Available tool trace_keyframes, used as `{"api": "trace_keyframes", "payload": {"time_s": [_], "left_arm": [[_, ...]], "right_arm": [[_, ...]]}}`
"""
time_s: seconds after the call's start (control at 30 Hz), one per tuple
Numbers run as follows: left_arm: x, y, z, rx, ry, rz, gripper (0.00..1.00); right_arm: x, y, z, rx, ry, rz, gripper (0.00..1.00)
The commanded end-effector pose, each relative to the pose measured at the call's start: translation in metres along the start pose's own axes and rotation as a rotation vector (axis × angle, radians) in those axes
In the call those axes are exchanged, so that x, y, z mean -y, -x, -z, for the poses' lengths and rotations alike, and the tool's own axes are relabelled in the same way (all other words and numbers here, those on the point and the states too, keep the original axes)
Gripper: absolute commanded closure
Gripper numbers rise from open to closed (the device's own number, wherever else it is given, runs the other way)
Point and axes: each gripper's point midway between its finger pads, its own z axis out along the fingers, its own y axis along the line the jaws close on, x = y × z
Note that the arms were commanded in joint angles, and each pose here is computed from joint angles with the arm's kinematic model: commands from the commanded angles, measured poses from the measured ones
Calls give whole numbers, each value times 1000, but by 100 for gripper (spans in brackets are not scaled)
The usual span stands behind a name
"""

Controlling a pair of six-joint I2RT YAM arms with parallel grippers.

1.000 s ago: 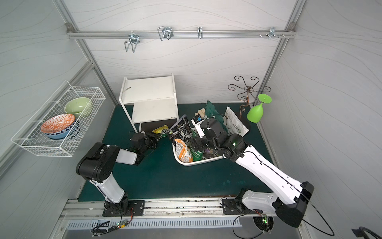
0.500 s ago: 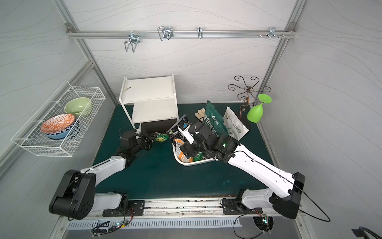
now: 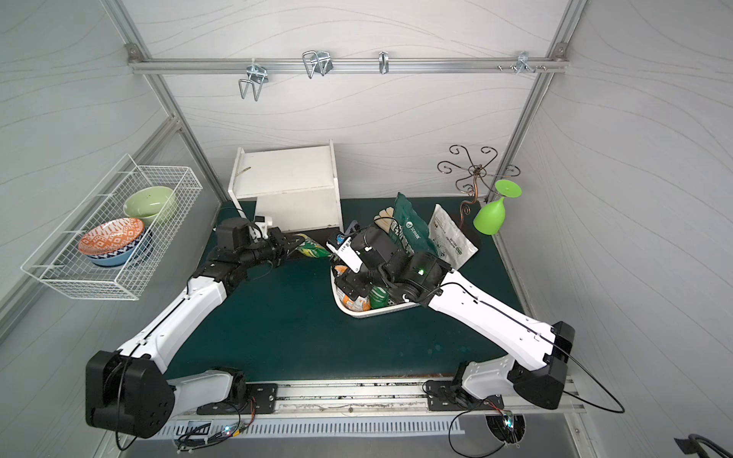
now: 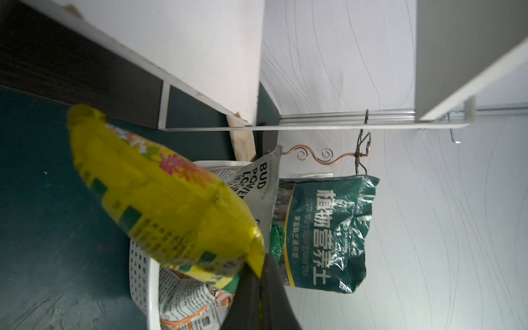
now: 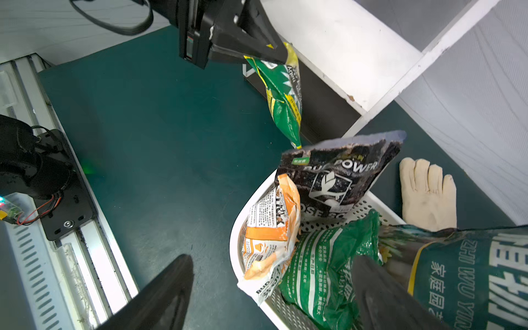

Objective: Take down the fertilizer bag from the shelf
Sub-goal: Pick up the fertilizer bag from the shelf.

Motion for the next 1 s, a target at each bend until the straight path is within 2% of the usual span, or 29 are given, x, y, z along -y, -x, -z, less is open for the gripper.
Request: {"api": "trace_keyframes", "payload": {"time_s": [0.0, 0.23, 0.57, 0.77, 0.97], "left_arm": [[73, -5, 28, -28, -142, -216, 100], [132, -20, 34, -105, -295, -271, 100], [152, -50, 29, -219, -392, -262, 100], [152, -62, 20, -279, -408, -248, 100], [155, -71, 15, -330, -440, -226, 100]], "right_arm": [[-1, 20, 3, 51, 7, 89, 10], [5, 44, -2, 88, -30, 159, 10], [24, 63, 6, 149, -139, 205, 12], [43, 66, 13, 178, -177, 168, 25], [47, 68, 13, 196, -165, 142, 47]]}}
